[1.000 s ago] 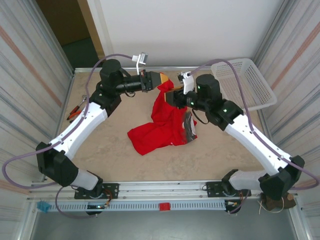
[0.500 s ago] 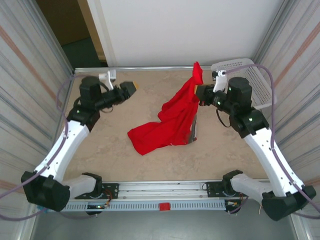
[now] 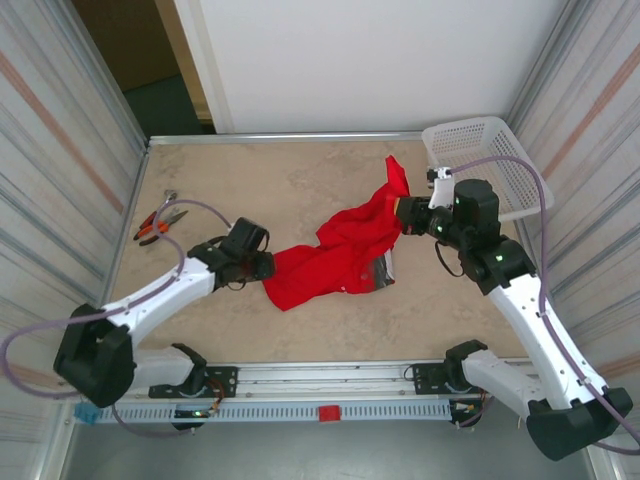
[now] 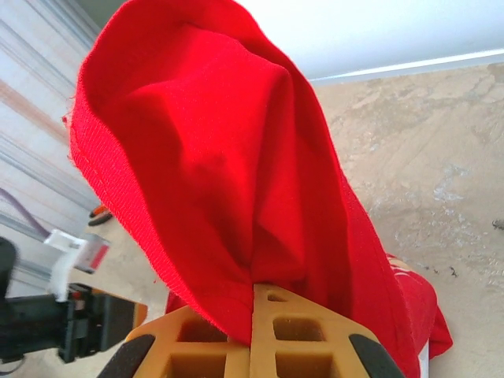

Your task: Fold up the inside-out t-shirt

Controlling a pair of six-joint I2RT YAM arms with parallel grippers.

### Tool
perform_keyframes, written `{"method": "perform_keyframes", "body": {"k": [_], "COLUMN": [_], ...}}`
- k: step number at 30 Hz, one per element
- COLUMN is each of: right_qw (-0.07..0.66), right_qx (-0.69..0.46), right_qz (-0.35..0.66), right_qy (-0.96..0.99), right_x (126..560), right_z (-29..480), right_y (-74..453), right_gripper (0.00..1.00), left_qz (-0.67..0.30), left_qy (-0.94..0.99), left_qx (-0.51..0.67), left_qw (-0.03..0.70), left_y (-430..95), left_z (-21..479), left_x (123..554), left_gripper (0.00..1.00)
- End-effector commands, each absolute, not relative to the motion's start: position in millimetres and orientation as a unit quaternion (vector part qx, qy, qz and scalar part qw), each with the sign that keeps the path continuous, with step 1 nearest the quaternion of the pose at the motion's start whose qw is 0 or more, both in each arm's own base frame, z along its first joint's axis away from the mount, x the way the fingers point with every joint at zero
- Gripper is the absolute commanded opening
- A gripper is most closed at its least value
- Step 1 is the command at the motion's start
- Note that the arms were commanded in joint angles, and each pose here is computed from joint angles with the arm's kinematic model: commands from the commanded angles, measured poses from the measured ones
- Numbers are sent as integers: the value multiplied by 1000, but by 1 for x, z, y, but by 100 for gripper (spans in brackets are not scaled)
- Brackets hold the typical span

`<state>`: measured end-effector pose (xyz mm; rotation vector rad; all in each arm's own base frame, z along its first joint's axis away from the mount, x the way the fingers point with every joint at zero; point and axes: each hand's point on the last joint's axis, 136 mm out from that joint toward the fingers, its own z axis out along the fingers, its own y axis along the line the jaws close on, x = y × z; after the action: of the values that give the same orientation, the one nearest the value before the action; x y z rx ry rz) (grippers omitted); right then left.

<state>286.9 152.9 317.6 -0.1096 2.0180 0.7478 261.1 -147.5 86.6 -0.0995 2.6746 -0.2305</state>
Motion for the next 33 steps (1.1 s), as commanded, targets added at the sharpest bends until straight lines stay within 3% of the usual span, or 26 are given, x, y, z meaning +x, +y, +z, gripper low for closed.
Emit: {"method": "perform_keyframes", "body": {"k": [1, 12, 19, 22, 24, 26, 30, 33], "right_qw": [490, 495, 508, 522, 535, 549, 577, 604], "right_qx": [-31, -33, -33, -29, -17, -4, 31, 57], "right_qz": [311, 316, 313, 311, 306, 304, 309, 324], "right_qy": [814, 809, 801, 794, 787, 779, 756, 726], "right_x": [283, 281, 283, 288, 295, 303, 325, 332], "right_z": [330, 335, 347, 362, 377, 396, 441, 480], "right_y": [147, 146, 142, 135, 124, 111, 80, 58], "right_gripper": [0, 0, 0, 0, 0, 0, 0, 0], "left_qz": [-20, 27, 43, 12, -61, -185, -496, -579], "left_qy": [971, 977, 979, 978, 973, 943, 775, 679], "left_qx": [-27, -15, 4, 12, 3, -13, -39, -7], "left_qw": [235, 210, 202, 207, 222, 275, 391, 451], "left_y": [-135, -145, -146, -147, -155, -169, -175, -160], "left_z": [76, 47, 41, 58, 92, 162, 367, 486], "left_x": [270, 291, 299, 306, 314, 328, 345, 338], "left_gripper": [44, 34, 0, 0, 0, 0, 0, 0]}}
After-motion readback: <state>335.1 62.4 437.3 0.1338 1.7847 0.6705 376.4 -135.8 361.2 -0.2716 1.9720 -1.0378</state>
